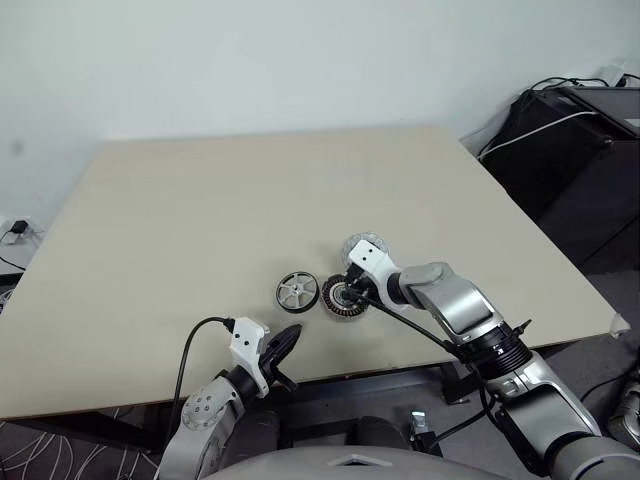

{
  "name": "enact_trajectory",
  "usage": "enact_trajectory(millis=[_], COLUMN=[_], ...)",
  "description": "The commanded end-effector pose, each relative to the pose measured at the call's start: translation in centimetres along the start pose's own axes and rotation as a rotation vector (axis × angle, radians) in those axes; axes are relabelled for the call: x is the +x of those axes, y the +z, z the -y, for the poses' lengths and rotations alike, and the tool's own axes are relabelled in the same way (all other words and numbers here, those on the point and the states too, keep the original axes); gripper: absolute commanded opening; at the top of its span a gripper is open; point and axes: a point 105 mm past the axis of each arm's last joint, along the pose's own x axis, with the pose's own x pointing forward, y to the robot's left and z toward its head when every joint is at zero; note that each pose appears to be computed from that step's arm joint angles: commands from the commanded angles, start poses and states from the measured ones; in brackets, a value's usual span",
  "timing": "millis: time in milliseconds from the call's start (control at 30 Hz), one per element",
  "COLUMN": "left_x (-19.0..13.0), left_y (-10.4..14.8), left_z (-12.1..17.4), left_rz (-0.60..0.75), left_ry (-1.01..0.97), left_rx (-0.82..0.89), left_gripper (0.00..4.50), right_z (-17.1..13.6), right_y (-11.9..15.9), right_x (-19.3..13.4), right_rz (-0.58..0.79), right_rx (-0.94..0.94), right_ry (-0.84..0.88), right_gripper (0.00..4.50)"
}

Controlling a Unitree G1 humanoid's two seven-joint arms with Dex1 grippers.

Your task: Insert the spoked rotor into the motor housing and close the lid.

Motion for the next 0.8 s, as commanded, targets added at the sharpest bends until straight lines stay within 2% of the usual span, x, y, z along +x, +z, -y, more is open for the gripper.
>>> enact_trajectory(millis=[33, 167, 267, 367, 500, 567, 633, 800], left_x=[0.3, 0.2, 0.1, 0.1, -0.1, -0.3, -0.5, -0.8], left_y=[1.3, 1.3, 1.4, 1.6, 2.4, 2.8, 3.3, 3.6], left_z=[0.4, 0.4, 0.3, 0.2, -0.8, -1.7, -3.3, -6.5], left_rz=[0.043, 0.044, 0.046, 0.052, 0.077, 0.083, 0.087, 0.046], left_ry=[-0.012, -0.011, -0.009, -0.002, 0.052, 0.107, 0.196, 0.328], left_rx=[0.016, 0.016, 0.017, 0.023, 0.055, 0.087, 0.093, -0.040], left_gripper=[0.00, 0.00, 0.00, 0.00, 0.00, 0.00, 0.00, 0.00], right_z=[0.5, 0.2, -0.5, -1.3, -2.1, -2.3, -2.9, -3.6], right_y=[2.5, 4.2, 4.5, 4.1, 3.2, 2.3, 1.6, -0.2], right_x=[-1.3, -2.7, -3.5, -3.6, -3.6, -3.7, -4.0, -4.2], right_rz=[0.104, 0.202, 0.263, 0.336, 0.478, 0.530, 0.555, 0.570], right_rx=[-0.030, -0.041, -0.064, -0.132, -0.189, -0.114, -0.117, 0.034], right_ry=[-0.022, -0.034, -0.059, -0.144, -0.286, -0.354, -0.392, -0.426], right_gripper=[1.62, 1.62, 1.00, 0.05, 0.02, 0.02, 0.02, 0.02])
